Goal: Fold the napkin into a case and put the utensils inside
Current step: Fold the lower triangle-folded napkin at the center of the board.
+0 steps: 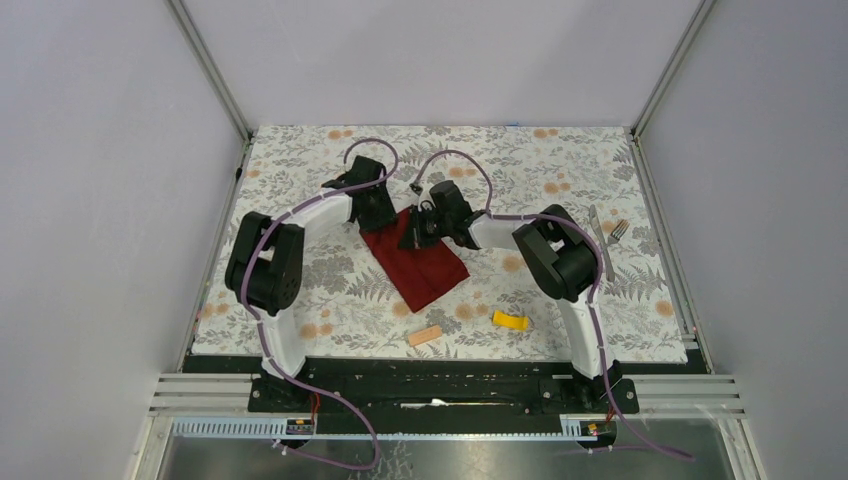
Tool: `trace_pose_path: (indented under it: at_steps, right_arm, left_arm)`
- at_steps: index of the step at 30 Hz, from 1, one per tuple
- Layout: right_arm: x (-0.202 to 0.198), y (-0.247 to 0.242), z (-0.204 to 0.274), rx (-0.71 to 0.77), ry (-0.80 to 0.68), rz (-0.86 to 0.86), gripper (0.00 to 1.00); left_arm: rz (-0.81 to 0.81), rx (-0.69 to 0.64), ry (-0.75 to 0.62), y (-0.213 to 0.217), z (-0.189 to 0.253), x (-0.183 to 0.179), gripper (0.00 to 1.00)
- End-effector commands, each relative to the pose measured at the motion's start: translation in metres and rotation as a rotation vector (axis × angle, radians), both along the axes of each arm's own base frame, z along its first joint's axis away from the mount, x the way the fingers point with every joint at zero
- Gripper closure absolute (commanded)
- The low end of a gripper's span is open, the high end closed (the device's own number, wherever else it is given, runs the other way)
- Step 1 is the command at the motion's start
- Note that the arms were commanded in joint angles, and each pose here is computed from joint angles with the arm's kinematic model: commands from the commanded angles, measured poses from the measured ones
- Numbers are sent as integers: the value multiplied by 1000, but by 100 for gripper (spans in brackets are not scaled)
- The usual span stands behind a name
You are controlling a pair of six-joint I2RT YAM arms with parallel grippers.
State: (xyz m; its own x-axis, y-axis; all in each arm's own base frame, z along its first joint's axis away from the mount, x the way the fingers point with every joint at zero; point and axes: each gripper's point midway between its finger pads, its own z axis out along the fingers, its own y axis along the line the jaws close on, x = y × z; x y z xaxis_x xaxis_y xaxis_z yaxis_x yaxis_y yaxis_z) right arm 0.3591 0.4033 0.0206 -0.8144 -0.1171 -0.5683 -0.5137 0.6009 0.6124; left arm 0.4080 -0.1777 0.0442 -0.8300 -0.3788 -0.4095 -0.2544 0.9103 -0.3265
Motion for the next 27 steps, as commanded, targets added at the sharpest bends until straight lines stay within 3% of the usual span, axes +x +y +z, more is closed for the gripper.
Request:
trace_pose_path:
  at_steps: [1, 7, 9, 12, 16, 27]
  right_arm:
    - [16, -2, 11, 49, -10, -24, 100]
    - [18, -5, 15, 57, -5, -17, 100]
    - [20, -4, 17, 61, -2, -13, 100]
    - [21, -4, 15, 58, 7, -15, 100]
    - [22, -5, 14, 54, 11, -17, 100]
    - [25, -7, 15, 51, 9, -15, 100]
  left_arm:
    - [-70, -118, -190, -2, 80, 16, 42]
    - [-43, -214, -264, 29, 106, 11, 41]
    - [-36, -295, -251, 34, 98, 10, 53]
    - [-58, -446, -234, 26, 86, 10, 78]
    - [-98, -550, -241, 12, 75, 15, 91]
    - [-95, -670, -243, -2, 44, 27, 99]
